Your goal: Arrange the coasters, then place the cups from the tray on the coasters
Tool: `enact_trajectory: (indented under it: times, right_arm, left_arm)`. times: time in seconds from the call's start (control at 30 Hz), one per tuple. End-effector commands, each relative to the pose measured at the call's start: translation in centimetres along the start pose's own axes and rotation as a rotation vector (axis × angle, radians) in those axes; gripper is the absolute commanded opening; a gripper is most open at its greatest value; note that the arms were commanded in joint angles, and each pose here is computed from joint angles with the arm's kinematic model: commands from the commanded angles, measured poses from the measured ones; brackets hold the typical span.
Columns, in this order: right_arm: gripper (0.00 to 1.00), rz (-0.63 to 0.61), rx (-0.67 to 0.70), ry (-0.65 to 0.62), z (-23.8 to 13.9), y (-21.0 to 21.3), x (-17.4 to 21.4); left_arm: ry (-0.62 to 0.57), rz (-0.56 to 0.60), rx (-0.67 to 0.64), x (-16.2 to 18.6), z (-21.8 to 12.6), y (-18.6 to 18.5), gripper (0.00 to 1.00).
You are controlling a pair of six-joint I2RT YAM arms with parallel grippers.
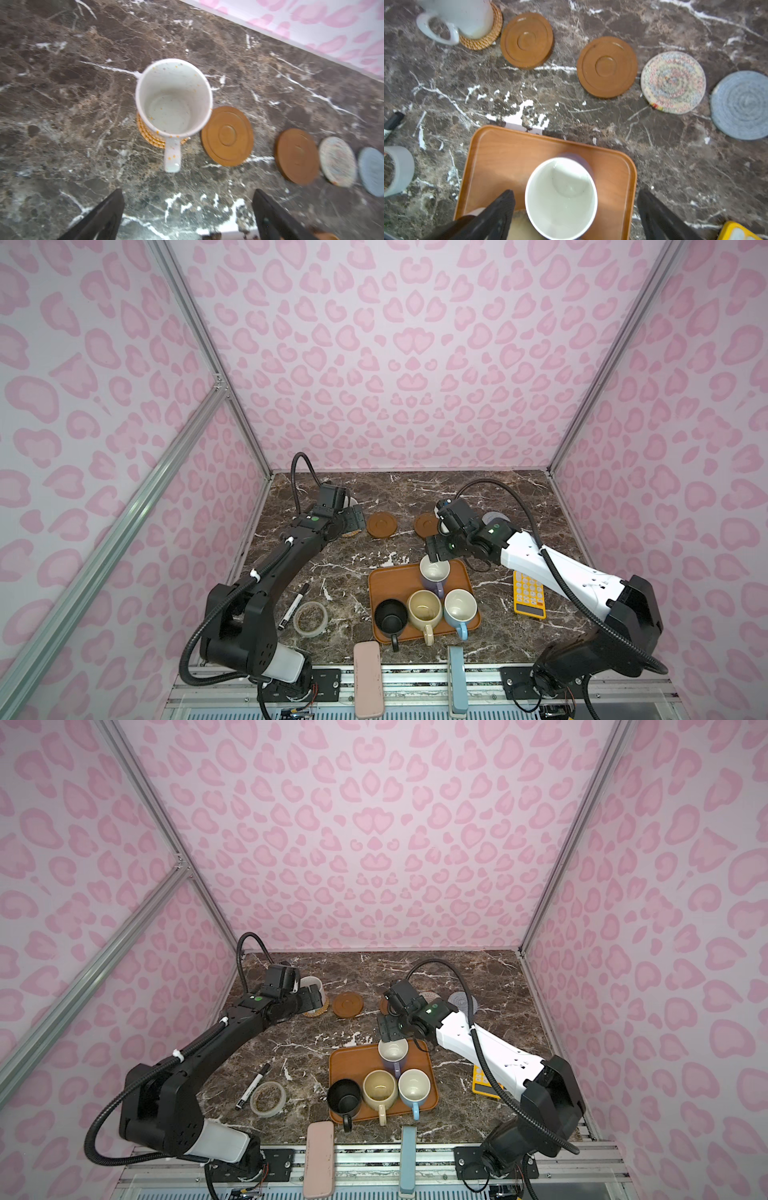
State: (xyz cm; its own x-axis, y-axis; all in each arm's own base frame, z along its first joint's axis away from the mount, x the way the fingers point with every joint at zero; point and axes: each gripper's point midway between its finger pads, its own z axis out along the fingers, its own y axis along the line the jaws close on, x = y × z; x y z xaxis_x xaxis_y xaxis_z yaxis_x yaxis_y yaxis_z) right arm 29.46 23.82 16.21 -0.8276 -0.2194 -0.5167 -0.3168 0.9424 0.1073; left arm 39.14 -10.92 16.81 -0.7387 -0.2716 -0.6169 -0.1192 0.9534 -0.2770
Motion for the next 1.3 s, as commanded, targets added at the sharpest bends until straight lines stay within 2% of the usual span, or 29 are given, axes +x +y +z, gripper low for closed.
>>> enact_trajectory:
  times: [0.0,0.13,0.37,0.53,0.7,1.27]
  right_arm:
    - [0.87,-0.033,-0.008,0.088,0.2,-0.2,3.2]
    - [0.80,-0.052,-0.061,0.138,1.0,0.4,5.2]
    - [0.71,-0.078,-0.089,0.179,1.7,0.8,7.3]
    - [0.70,-0.102,-0.087,0.192,2.0,1.0,8.0]
    - [0.64,-0.113,-0.060,0.222,3.2,0.6,8.8]
    - [0.47,-0.122,0.038,0.217,5.9,-0.4,7.9]
  left_arm:
    - [0.026,-0.004,0.204,1.2,-2.4,-3.9,0.98]
    - [0.052,0.003,0.459,3.1,-5.8,-8.0,0.98]
    - [0.092,0.076,0.562,6.9,-8.9,-10.7,0.98]
    - [0.159,0.102,0.602,10.2,-9.0,-11.7,0.98]
    - [0.184,0.103,0.614,11.5,-8.7,-12.0,0.98]
    - [0.160,0.088,0.598,11.7,-8.2,-12.0,0.99]
